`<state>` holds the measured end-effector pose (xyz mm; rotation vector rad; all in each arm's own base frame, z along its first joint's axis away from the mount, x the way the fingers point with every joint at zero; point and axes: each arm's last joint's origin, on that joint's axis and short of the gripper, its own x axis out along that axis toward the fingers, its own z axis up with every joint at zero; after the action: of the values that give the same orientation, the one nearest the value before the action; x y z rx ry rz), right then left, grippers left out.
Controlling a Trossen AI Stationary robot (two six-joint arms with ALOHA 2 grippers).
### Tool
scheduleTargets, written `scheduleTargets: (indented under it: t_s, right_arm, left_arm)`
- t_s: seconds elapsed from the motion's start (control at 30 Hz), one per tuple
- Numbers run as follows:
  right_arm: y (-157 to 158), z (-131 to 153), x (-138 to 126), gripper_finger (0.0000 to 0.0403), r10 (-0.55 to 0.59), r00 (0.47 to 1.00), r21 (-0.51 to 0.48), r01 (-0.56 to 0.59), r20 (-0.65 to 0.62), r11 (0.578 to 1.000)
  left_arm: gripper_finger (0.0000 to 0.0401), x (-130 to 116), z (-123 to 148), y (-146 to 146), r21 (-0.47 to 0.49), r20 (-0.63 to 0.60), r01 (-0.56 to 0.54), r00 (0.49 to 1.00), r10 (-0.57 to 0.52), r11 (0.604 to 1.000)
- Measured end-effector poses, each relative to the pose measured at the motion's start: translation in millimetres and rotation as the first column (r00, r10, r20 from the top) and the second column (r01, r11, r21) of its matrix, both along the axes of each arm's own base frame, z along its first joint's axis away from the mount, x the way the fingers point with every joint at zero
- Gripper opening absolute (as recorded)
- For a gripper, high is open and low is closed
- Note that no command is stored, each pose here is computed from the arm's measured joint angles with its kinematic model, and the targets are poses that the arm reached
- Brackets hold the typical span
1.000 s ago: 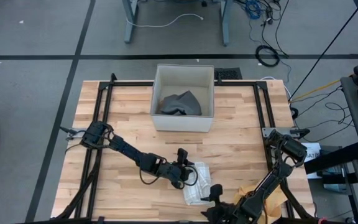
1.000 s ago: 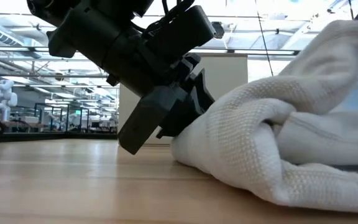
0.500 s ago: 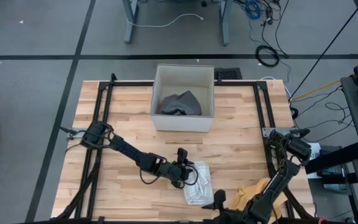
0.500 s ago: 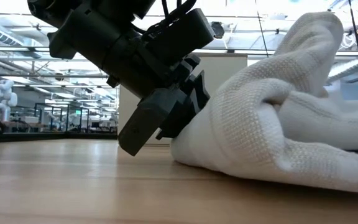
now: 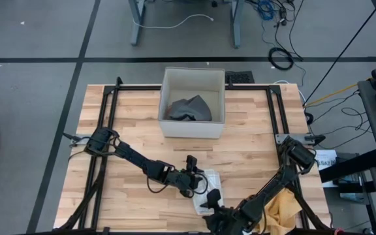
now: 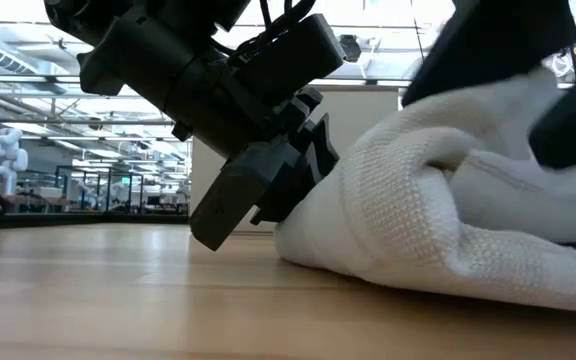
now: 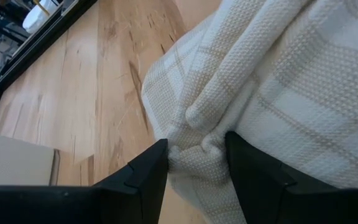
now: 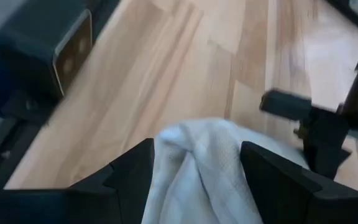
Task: Fold towel
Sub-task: Put the folded white patterned towel into the laundry organizer
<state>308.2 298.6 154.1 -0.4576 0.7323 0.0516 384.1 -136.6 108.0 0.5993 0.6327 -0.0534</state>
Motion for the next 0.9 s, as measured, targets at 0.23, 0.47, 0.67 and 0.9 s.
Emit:
scheduleTargets:
  t_s: [0.23,0.47,0.67,0.9]
  right_arm:
    - [1,-27,-5,0.0231,-0.045,0.994,0.004,0.045,-0.096,0.999]
    - [6,-40,-12,0.0231,-0.084,0.992,-0.016,0.083,-0.099,0.996]
    - [0,-43,-23,0.0229,-0.164,0.982,-0.116,0.153,-0.096,0.981]
    - [-12,-44,-17,0.0183,-0.240,0.967,-0.141,0.227,-0.082,0.964]
  left_arm:
    - [0.0174,0,0,1,-0.001,-0.001,0.001,1.000,-0.001,1.000]
    - [0.0174,0,0,1,0.000,-0.003,0.002,1.000,-0.002,1.000]
    - [0.0174,0,0,1,-0.008,-0.006,0.012,1.000,-0.012,1.000]
    - [0.0174,0,-1,2,-0.007,-0.011,0.006,1.000,-0.006,1.000]
